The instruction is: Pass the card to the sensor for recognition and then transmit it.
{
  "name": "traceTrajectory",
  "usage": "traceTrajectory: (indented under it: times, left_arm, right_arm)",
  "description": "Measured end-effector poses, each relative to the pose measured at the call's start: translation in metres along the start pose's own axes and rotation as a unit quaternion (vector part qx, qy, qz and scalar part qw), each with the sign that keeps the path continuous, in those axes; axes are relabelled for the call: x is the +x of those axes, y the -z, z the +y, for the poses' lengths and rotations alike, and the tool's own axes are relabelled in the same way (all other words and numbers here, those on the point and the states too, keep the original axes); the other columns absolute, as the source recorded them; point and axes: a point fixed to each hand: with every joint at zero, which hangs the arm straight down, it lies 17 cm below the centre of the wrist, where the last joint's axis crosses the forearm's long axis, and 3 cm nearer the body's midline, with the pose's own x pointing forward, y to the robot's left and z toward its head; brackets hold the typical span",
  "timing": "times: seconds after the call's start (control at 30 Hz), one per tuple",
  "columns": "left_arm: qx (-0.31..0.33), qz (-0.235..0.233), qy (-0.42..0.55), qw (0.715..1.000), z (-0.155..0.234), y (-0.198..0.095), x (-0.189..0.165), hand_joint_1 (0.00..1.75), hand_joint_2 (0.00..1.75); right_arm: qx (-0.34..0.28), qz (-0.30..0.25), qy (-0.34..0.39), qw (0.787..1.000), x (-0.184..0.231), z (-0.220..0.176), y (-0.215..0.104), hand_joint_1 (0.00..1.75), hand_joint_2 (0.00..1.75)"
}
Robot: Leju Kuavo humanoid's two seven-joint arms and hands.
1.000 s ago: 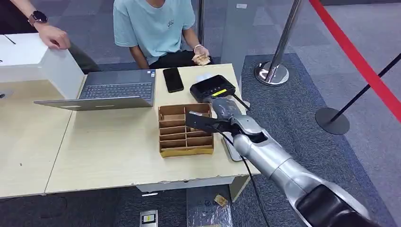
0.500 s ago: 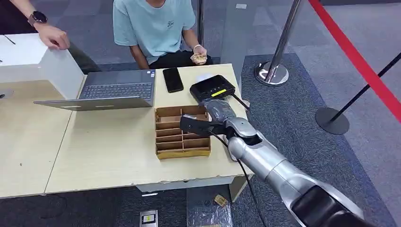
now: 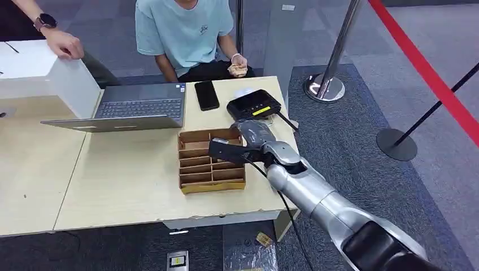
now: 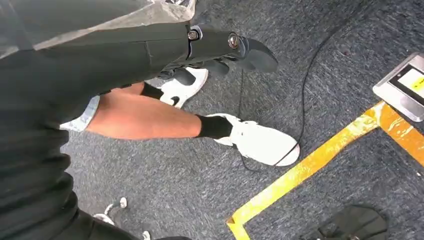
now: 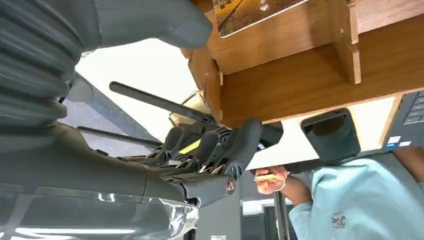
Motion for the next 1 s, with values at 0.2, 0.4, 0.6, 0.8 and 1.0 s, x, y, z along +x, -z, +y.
traceTrajectory:
  times: [0.2,0.4,0.6,0.8,1.0]
  left_arm:
    - [-0.002,0.001,-0.003,1.000,-0.003,-0.001,-0.003,0.00,1.75]
    - [-0.003,0.001,-0.003,1.000,-0.005,-0.001,-0.004,0.00,1.75]
    - [-0.002,0.000,-0.004,1.000,-0.004,-0.001,-0.003,0.00,1.75]
    - [-0.001,0.000,-0.004,1.000,-0.003,-0.001,-0.003,0.00,1.75]
    - [-0.001,-0.001,-0.003,1.000,-0.003,-0.001,-0.002,0.00,1.75]
  right_arm:
    - [0.000,0.002,-0.017,1.000,-0.002,-0.011,-0.001,0.63,1.75]
    - [-0.007,-0.012,-0.030,0.999,0.008,-0.023,-0.005,0.66,1.75]
    - [-0.014,-0.032,-0.032,0.999,0.024,-0.029,-0.010,1.12,1.75]
    - [-0.013,-0.046,-0.032,0.998,0.035,-0.026,-0.016,0.94,1.75]
    - [-0.004,-0.056,-0.028,0.998,0.044,-0.013,-0.021,0.86,1.75]
